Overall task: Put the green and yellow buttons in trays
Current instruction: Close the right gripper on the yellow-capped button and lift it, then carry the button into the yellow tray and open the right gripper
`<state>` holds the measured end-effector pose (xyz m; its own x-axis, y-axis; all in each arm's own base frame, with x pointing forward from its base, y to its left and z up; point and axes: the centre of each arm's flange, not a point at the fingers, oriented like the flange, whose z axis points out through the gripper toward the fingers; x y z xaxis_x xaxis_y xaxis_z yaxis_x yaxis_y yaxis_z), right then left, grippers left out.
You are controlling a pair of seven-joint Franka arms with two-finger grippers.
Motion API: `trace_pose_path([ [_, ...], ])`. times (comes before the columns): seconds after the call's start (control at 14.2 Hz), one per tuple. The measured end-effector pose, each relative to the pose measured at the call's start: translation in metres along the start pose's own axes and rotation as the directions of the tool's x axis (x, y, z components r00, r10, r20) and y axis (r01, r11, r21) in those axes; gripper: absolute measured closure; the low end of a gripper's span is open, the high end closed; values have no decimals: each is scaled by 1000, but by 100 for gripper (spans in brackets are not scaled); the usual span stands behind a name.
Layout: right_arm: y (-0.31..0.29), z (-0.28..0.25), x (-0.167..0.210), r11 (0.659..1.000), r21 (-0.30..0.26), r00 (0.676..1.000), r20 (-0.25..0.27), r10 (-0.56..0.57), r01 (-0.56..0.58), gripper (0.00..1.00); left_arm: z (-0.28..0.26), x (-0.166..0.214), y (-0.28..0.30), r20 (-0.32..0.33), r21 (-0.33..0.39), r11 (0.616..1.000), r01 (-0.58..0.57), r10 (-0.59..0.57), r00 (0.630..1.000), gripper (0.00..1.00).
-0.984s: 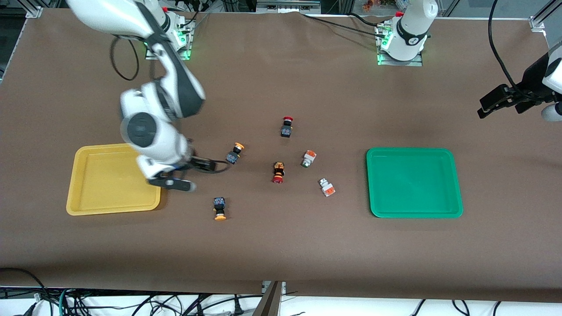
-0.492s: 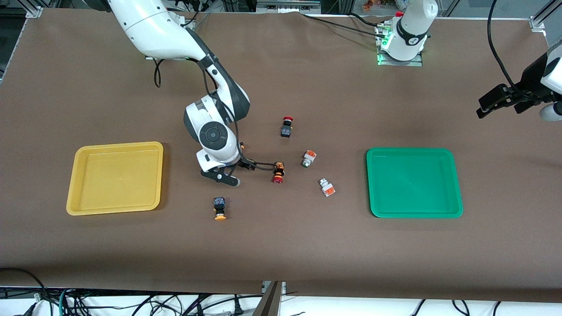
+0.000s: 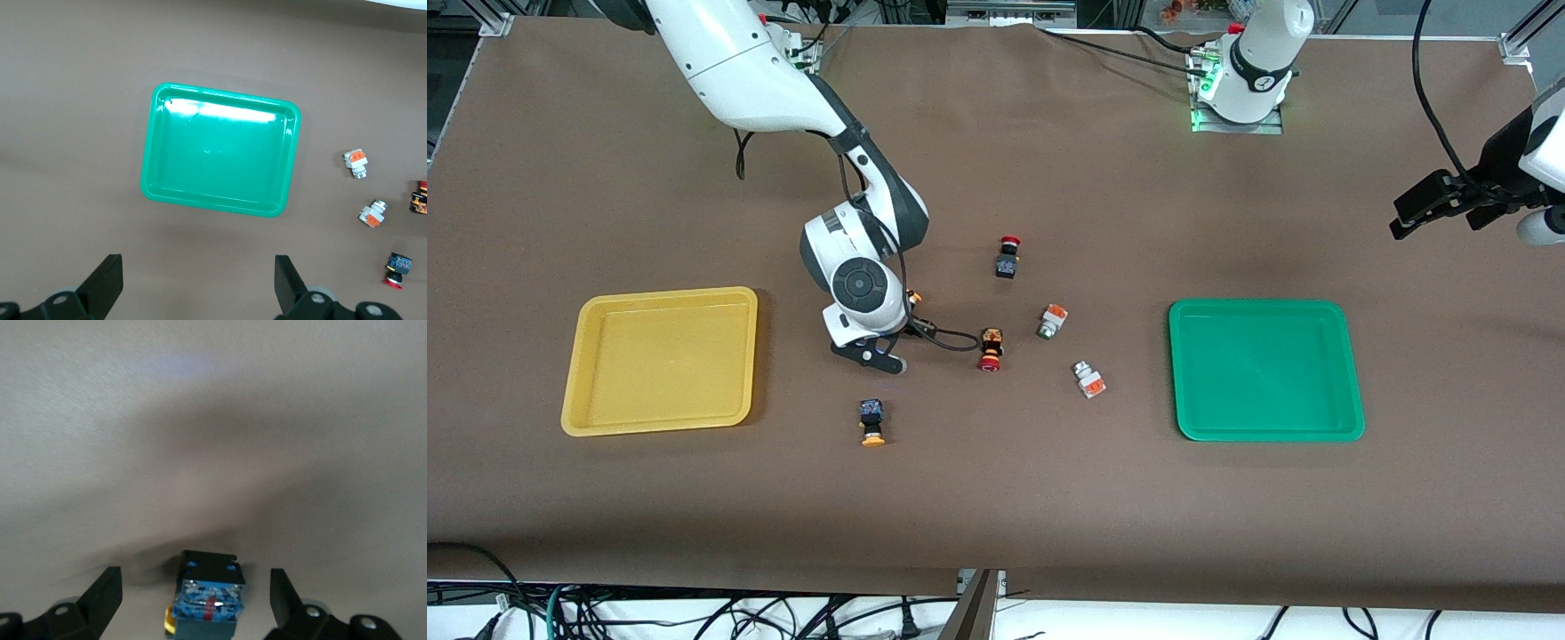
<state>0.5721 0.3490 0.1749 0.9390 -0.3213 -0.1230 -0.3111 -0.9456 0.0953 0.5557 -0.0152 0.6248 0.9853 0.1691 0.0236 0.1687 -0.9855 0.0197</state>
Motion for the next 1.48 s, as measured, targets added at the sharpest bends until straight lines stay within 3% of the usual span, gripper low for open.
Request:
trace_pose_path([
  [0.07,1,2,-1,1000,-3,1000,3,0,0,4,0,0,0,0,0,1000,0,0,1000,0],
  [0.14,1,3,-1,1000,-4,1000,3,0,0,13,0,0,0,0,0,1000,-1,1,1000,0],
  [0.42,2,-9,2,1000,9,1000,-10,9,-9,59,0,0,0,-2,6,1000,-1,1,1000,0],
  [0.7,57,-56,55,996,16,996,-23,-82,82,59,1,0,-1,0,9,1000,-1,1,1000,0],
  [0.98,216,-83,158,967,6,967,-8,-253,253,59,6,3,-1,10,11,1000,0,0,1000,0],
  [1.26,345,-55,214,925,-12,925,-26,-380,380,59,7,3,-1,12,11,1000,0,0,1000,0],
  [1.48,336,-48,215,906,-1,905,-39,-424,424,33,7,3,-1,12,11,1000,0,0,1000,0],
])
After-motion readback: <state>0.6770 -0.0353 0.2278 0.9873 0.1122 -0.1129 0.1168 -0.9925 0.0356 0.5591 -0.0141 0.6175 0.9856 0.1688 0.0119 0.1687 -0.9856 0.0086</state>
